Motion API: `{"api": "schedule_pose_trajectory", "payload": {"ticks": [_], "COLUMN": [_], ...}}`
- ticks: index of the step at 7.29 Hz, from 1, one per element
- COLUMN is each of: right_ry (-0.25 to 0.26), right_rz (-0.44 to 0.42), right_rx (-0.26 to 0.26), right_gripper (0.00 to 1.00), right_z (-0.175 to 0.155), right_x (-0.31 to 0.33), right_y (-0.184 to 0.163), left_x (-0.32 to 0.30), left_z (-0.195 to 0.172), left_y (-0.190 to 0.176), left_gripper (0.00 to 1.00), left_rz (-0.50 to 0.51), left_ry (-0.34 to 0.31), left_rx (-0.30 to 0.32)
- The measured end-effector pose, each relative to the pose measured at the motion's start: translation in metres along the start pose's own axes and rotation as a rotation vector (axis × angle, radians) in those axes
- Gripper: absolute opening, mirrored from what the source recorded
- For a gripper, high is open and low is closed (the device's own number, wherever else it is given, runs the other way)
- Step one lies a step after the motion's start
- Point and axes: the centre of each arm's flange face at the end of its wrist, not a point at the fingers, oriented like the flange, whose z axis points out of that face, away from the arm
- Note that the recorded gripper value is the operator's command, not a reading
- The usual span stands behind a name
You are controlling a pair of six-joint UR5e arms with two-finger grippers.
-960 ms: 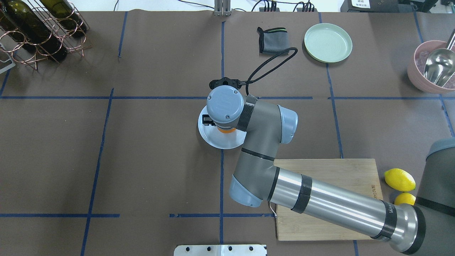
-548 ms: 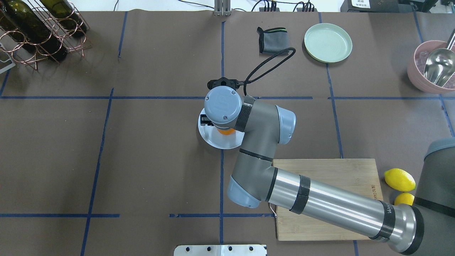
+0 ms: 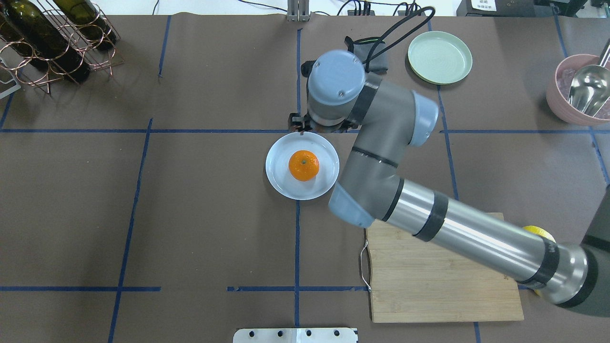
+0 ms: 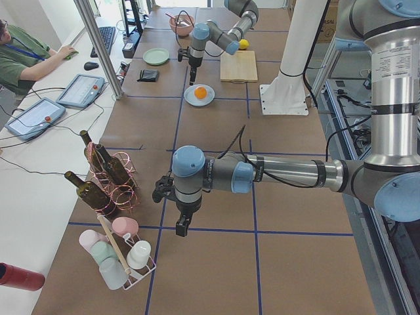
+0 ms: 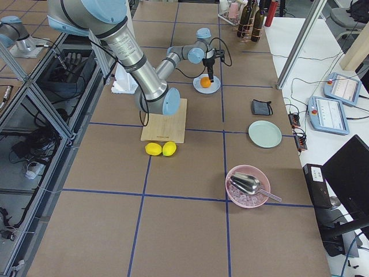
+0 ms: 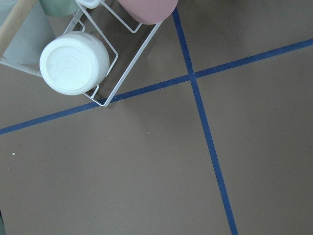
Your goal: Pick orange to plate
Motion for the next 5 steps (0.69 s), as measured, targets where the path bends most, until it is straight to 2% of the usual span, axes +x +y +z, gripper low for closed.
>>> {"api": "schedule_pose_trajectory", "payload": {"ticks": [2, 3, 5], "right_ry": [0.03, 0.025, 0.029], "right_rz": [-0.106, -0.172, -0.271], "right_rx": [-0.045, -0.067, -0.085], "right_gripper": [1.0, 1.0, 1.0], "right_z": [-0.033, -0.052, -0.083], "right_x": [0.111, 0.191, 0.333], "right_y": [-0.059, -0.08, -0.099], "left_x": [0.008, 0.011, 0.015], "left_z": [0.001, 0.002, -0.001], "left_y": [0.002, 0.008, 0.013], "left_gripper": [1.0, 1.0, 1.0], "left_rz": [-0.01, -0.016, -0.014], "left_ry": [0.088, 0.113, 0.12], "left_rx": [0.008, 0.007, 0.011]}}
